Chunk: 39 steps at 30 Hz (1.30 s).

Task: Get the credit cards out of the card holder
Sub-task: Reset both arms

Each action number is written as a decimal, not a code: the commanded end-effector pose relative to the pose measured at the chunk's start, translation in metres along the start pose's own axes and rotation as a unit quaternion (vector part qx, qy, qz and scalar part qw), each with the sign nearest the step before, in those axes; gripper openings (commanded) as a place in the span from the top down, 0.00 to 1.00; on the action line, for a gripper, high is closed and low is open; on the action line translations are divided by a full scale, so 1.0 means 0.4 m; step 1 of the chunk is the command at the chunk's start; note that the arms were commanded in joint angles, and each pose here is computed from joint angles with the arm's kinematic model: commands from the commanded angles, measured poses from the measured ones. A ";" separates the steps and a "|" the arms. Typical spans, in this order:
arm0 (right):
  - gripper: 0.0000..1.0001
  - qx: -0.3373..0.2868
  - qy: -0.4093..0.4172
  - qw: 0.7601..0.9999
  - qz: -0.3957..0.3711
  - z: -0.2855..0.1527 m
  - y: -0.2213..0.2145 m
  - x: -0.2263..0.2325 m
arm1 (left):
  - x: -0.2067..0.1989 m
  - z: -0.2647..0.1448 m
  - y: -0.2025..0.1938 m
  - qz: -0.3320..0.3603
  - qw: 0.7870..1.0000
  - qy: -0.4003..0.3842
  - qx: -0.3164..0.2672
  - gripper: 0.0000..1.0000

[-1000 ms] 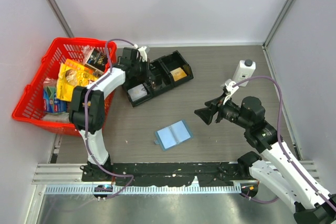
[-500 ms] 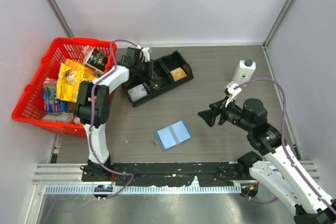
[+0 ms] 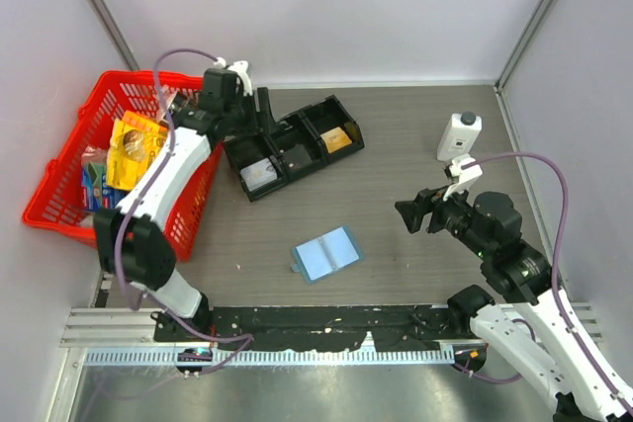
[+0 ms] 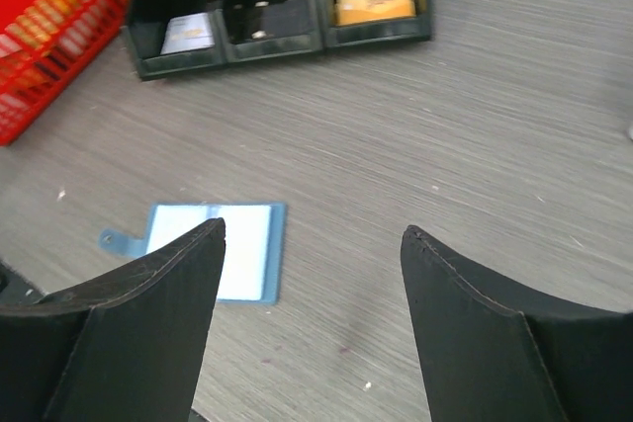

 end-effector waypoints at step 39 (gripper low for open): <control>0.17 -0.091 -0.298 0.943 0.119 -0.075 0.024 -0.098 | 0.151 -0.799 -0.403 -0.129 0.915 0.000 -0.381 0.00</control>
Point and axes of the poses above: each gripper's point midway between its finger pads, its own z axis out along the fingers, its own x axis along the line the jaws close on, y = z × x, the point moved 9 cm from there along -z, back along the fingers, and after that the axes turned 9 degrees about -z, right-handed, at the moved point
